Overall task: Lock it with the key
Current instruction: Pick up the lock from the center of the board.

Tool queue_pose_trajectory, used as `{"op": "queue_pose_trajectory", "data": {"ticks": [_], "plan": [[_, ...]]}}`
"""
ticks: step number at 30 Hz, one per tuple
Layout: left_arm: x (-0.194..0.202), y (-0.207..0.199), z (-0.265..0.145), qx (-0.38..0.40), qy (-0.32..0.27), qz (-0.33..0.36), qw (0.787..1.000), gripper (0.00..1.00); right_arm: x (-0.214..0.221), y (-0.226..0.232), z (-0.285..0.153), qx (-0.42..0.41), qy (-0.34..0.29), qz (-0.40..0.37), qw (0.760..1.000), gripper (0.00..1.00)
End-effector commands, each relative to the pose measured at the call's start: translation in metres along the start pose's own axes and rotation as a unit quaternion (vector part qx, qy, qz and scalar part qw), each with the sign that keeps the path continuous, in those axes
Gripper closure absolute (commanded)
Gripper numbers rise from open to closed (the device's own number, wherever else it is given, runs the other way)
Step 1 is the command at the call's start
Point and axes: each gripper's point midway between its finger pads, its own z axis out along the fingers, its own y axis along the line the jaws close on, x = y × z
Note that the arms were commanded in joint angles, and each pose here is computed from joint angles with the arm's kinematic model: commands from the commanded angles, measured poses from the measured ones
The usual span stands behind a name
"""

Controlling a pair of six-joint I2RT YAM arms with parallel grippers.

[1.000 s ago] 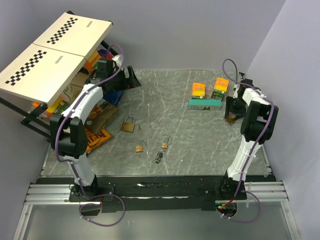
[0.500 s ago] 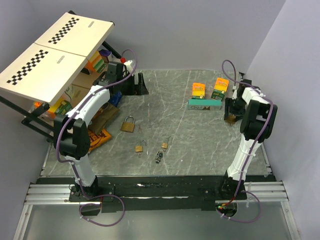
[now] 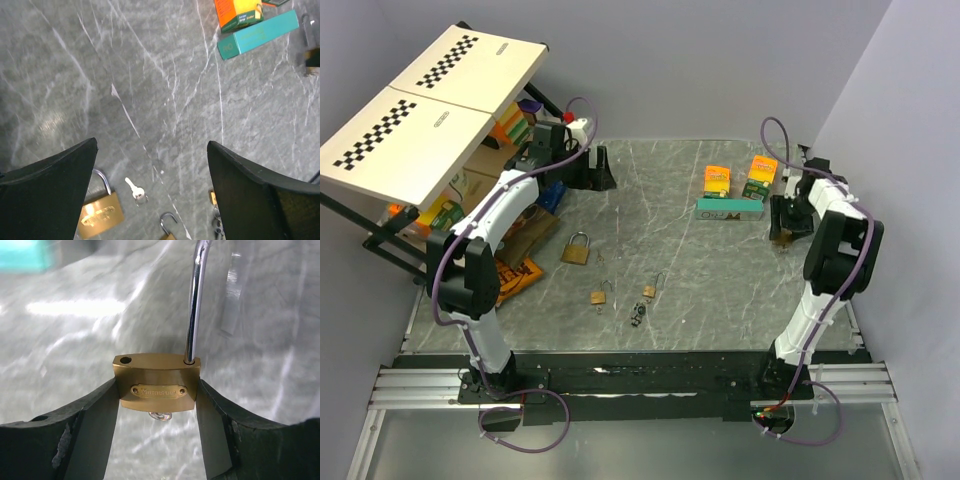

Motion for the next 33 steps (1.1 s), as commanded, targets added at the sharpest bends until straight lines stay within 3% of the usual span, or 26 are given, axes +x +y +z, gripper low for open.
{"op": "queue_pose_trajectory", "data": {"ticks": [1,6,10,13,14,15,23,28,33], "plan": [[-0.048,-0.023,-0.028,0.025,-0.092,0.073,0.993,0.04,-0.031,0.012,-0.074,-0.008,-0.117,-0.076,0.99,1.0],[-0.067,-0.023,-0.041,0.011,-0.136,0.089,0.987,0.04,-0.025,0.036,-0.108,-0.056,-0.152,-0.139,0.977,1.0],[-0.055,-0.048,-0.048,0.118,-0.094,0.137,0.979,0.04,-0.01,0.082,-0.153,-0.159,-0.181,-0.214,0.947,1.0],[-0.042,-0.075,-0.062,0.22,-0.088,0.189,0.953,0.04,0.002,0.113,-0.178,-0.211,-0.195,-0.275,0.918,1.0],[-0.037,-0.092,-0.077,0.265,-0.099,0.229,0.931,0.04,0.005,0.121,-0.182,-0.221,-0.201,-0.298,0.907,1.0],[-0.023,-0.092,-0.076,0.28,-0.096,0.242,0.924,0.04,0.009,0.133,-0.19,-0.231,-0.21,-0.318,0.895,1.0],[0.029,-0.135,-0.1,0.361,-0.139,0.441,0.81,0.01,0.064,0.228,-0.231,-0.335,-0.227,-0.466,0.787,1.0],[0.042,-0.161,-0.106,0.367,-0.161,0.494,0.772,0.12,0.096,0.274,-0.252,-0.38,-0.224,-0.522,0.73,1.0],[0.051,-0.185,-0.11,0.361,-0.2,0.523,0.746,0.17,0.108,0.295,-0.256,-0.392,-0.214,-0.542,0.712,1.0]]}}
